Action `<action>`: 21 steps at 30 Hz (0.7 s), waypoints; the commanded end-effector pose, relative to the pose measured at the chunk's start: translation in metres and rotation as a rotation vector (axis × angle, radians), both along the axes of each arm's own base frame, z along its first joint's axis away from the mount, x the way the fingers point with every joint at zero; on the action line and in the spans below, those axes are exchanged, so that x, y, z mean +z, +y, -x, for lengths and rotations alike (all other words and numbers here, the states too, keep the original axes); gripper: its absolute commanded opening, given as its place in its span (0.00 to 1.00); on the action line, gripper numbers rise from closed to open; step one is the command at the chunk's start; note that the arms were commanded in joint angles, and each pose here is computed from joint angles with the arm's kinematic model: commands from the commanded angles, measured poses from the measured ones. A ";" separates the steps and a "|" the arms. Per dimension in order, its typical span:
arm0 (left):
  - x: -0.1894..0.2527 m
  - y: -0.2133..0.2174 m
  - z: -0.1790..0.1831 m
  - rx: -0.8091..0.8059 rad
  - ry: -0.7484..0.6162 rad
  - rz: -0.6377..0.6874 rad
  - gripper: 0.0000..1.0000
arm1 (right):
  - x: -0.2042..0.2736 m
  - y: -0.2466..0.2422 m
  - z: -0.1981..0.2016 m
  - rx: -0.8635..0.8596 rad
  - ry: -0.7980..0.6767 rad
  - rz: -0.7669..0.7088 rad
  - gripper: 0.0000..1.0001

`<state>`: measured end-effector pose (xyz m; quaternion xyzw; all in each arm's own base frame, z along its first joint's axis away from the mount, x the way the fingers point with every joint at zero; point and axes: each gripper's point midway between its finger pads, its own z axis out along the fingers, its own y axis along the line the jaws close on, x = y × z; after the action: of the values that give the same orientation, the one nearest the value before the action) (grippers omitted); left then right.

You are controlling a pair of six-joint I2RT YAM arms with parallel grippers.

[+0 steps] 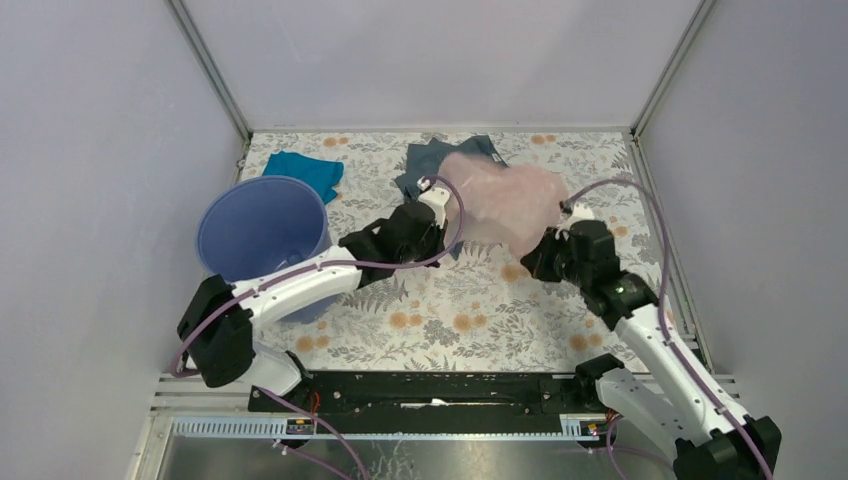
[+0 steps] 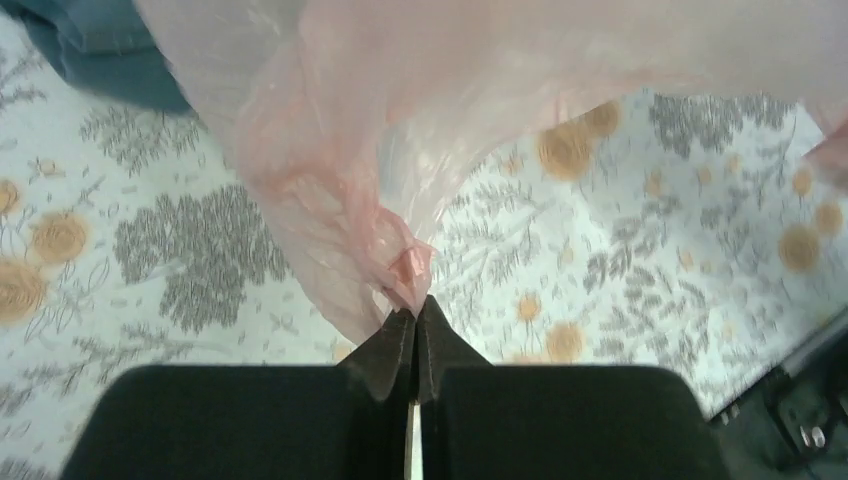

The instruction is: Put the trash bags into the trash bin

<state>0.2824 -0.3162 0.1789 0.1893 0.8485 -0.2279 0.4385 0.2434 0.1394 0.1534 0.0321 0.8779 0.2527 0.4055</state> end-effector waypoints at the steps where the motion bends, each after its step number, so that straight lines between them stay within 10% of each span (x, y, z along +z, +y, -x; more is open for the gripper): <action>1: 0.196 -0.022 0.004 -0.112 -0.265 0.313 0.00 | 0.218 0.002 -0.025 0.000 -0.480 -0.093 0.00; 6: 0.373 -0.008 0.054 -0.269 -0.484 0.602 0.00 | 0.362 -0.001 0.011 0.070 -0.744 -0.167 0.00; 9: 0.400 0.026 0.074 -0.222 -0.589 0.734 0.00 | 0.371 -0.005 0.027 0.075 -0.829 -0.200 0.00; 17: 0.064 0.031 0.035 0.074 0.020 0.185 0.00 | 0.059 0.009 0.014 0.063 -0.105 -0.088 0.00; 21: 0.067 0.034 0.049 0.035 0.011 0.254 0.00 | 0.041 0.008 0.025 0.029 -0.091 -0.152 0.00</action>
<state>0.2528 -0.2995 0.2912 0.1187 0.7741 -0.3515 0.5130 0.2380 0.1464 0.1891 0.0113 0.8448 0.2929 0.4477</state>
